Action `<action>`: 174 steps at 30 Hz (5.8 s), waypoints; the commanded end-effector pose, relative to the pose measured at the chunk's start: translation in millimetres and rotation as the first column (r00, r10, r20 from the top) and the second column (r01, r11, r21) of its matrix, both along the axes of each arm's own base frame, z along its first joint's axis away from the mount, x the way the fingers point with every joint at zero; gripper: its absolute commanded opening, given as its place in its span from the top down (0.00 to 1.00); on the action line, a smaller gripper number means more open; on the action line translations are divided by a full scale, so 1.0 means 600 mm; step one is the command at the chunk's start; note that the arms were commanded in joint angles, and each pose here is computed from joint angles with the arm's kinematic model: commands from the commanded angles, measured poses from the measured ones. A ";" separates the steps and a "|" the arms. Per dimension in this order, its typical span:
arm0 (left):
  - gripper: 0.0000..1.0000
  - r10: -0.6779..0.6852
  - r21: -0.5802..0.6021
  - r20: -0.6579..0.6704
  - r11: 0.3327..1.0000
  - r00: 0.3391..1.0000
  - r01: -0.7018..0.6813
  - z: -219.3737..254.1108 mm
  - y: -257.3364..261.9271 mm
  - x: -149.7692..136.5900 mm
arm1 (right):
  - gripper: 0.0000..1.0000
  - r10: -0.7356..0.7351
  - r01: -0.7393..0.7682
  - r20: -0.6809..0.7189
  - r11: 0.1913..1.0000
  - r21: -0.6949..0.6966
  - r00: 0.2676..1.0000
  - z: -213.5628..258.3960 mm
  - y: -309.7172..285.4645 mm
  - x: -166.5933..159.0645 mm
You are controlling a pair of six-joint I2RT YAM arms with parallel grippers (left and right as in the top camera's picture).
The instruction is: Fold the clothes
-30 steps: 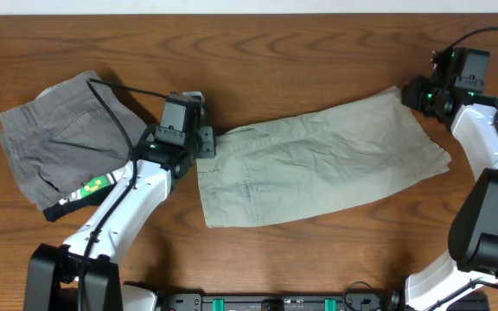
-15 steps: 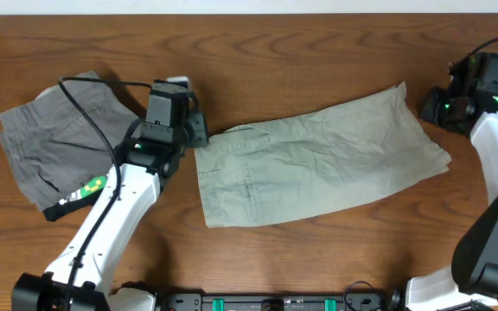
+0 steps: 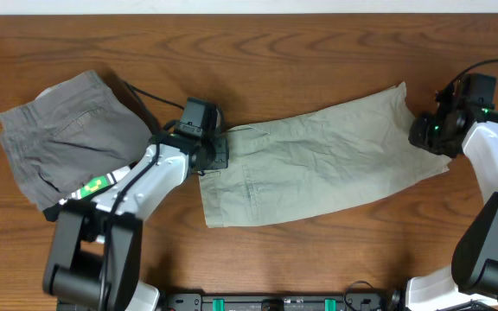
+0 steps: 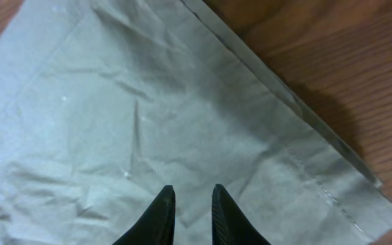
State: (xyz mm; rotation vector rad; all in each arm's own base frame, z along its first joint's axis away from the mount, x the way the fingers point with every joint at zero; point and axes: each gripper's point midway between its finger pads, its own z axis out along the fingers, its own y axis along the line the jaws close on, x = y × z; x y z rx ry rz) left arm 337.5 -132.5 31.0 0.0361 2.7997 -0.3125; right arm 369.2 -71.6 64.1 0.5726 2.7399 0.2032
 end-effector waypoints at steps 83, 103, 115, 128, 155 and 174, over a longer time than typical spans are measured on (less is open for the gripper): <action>0.19 0.041 -0.298 -0.383 0.940 0.923 -0.165 -0.014 0.067 -0.094 | 0.85 0.577 -0.557 -0.042 0.804 0.207 0.816 -0.007 0.379 -0.087; 0.19 -0.021 -0.414 -0.471 0.888 0.882 -0.200 -0.034 0.034 -0.160 | 0.85 0.641 -0.599 -0.139 0.761 0.251 0.755 -0.081 0.419 -0.114; 0.20 -0.033 -0.430 -0.513 0.875 0.858 -0.224 -0.034 0.028 -0.182 | 0.85 0.640 -0.597 -0.147 0.761 0.253 0.754 -0.082 0.418 -0.117; 0.03 0.088 -0.295 -0.703 0.867 0.706 -0.402 -0.029 0.066 -0.241 | 0.84 0.638 -0.595 -0.158 0.764 0.248 0.754 -0.083 0.415 -0.120; 0.02 0.183 -0.394 -0.664 0.738 0.725 -0.547 -0.086 0.013 -0.215 | 0.83 0.638 -0.595 -0.159 0.764 0.249 0.753 -0.083 0.414 -0.120; 0.02 0.233 -0.283 -0.730 0.752 0.642 -0.595 -0.094 0.025 -0.250 | 0.82 0.633 -0.594 -0.170 0.771 0.229 0.755 -0.085 0.408 -0.119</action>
